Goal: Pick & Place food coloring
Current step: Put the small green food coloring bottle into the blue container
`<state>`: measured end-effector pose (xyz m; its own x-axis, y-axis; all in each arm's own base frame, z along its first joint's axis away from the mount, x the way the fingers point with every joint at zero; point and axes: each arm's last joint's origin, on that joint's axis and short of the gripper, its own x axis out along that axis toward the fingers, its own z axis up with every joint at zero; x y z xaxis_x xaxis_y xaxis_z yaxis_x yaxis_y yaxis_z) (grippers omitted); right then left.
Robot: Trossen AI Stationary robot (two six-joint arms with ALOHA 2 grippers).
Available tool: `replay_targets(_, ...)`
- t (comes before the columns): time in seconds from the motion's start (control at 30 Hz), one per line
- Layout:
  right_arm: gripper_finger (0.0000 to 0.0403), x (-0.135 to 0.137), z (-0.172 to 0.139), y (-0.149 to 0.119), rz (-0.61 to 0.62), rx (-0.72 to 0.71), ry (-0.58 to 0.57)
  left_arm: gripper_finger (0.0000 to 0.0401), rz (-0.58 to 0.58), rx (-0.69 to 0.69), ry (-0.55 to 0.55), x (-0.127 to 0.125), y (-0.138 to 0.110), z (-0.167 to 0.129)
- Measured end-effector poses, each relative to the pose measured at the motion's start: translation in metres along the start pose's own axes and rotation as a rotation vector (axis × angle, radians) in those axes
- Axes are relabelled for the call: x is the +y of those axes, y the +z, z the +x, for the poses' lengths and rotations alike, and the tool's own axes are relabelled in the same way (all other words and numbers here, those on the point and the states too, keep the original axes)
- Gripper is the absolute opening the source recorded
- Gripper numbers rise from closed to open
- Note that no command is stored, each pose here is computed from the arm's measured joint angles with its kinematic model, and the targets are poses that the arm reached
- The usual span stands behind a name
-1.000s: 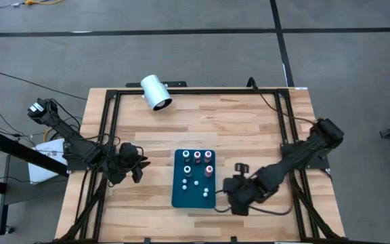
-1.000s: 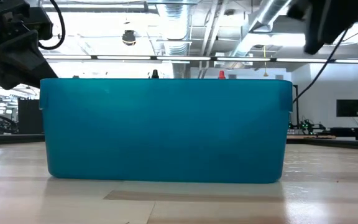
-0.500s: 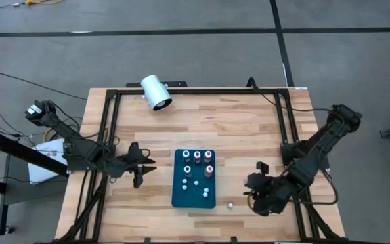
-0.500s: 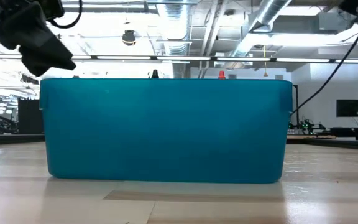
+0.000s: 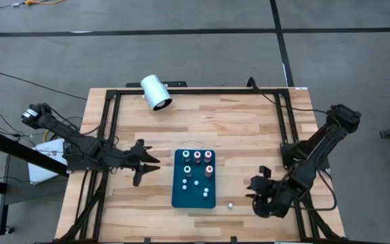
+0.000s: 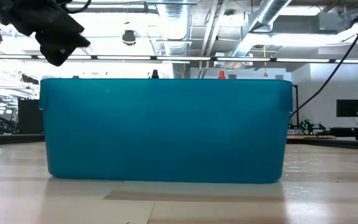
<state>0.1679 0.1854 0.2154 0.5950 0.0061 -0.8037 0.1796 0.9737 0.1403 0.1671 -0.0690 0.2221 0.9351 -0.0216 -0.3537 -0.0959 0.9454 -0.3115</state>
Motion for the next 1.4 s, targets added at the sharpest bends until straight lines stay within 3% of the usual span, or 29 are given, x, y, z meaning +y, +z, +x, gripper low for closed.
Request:
replay_targets(0.27, 0.0119, 0.008, 0.012, -0.020, 0.065, -0.011, 0.006, 0.0121, -0.111, -0.272, -0.200, 0.020, -0.031, -0.022)
replay_targets(0.37, 0.0119, 0.014, 0.009, -0.023, 0.087, -0.057, 0.036, 0.0121, -0.124, -0.293, -0.272, 0.022, -0.042, -0.030)
replay_targets(0.7, 0.0118, 0.023, 0.018, -0.032, 0.100, -0.132, 0.008, 0.0121, -0.138, -0.283, -0.096, 0.027, -0.056, -0.037)
replay_targets(1.0, 0.0119, 0.041, 0.058, -0.048, 0.100, -0.132, 0.007, 0.0121, -0.215, -0.250, -0.064, 0.028, -0.063, -0.038)
replay_targets(1.13, 0.0119, 0.046, 0.058, -0.049, 0.083, -0.163, 0.039, 0.0121, -0.293, -0.231, -0.073, 0.028, -0.064, -0.038)
replay_targets(1.4, 0.0119, 0.046, 0.051, -0.046, 0.036, -0.170, 0.057, 0.0121, -0.300, -0.231, -0.088, 0.028, -0.064, -0.038)
